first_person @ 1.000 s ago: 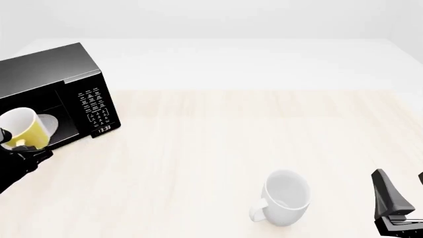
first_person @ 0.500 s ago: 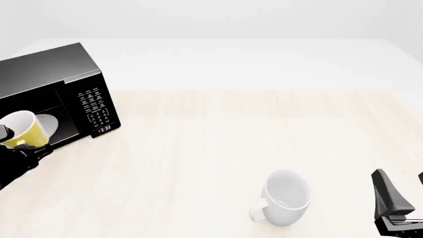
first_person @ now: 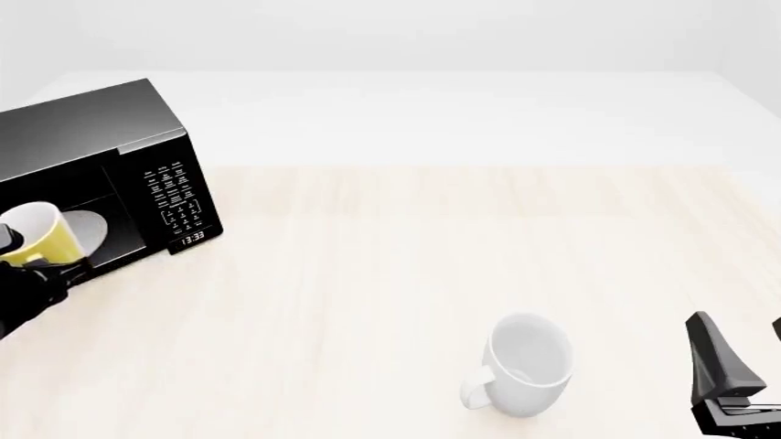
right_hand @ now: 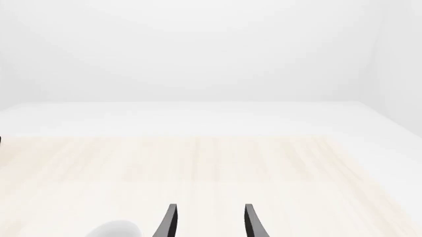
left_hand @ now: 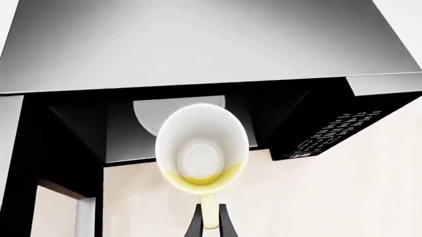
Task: Put the yellow and white mug in the microwave and close it.
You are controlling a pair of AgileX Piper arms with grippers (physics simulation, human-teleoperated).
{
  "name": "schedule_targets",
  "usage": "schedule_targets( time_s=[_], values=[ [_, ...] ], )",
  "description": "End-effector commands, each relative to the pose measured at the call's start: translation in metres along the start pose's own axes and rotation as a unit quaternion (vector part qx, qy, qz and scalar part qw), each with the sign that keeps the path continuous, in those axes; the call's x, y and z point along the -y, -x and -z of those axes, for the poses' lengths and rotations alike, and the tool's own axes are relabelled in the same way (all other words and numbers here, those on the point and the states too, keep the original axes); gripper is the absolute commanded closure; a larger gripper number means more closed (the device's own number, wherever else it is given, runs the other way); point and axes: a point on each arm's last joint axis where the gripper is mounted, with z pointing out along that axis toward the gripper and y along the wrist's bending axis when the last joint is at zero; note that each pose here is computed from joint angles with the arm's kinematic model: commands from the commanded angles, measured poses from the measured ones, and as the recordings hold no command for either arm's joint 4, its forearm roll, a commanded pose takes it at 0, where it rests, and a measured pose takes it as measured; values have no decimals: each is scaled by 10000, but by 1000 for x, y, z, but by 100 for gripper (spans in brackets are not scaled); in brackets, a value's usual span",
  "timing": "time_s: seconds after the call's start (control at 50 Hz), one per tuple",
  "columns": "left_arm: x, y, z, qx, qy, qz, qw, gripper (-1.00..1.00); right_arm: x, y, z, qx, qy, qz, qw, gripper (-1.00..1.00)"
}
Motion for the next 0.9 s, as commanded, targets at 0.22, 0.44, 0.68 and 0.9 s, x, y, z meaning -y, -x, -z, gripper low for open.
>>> schedule_targets(
  time_s=[0.22,0.44,0.68,0.9],
  values=[
    [-3,13,-20,40,73,106,9999,100,0,0,0,0,1,-1,10000,-100],
    [-5,20,-30,61,116,176,9998,100,0,0,0,0,-1,0,10000,-100],
    [-11,32,-35,119,215,262,9994,100,0,0,0,-1,0,0,10000,-100],
    [-7,47,-45,157,175,313,9992,100,0,0,0,0,0,2,10000,-100]
  ],
)
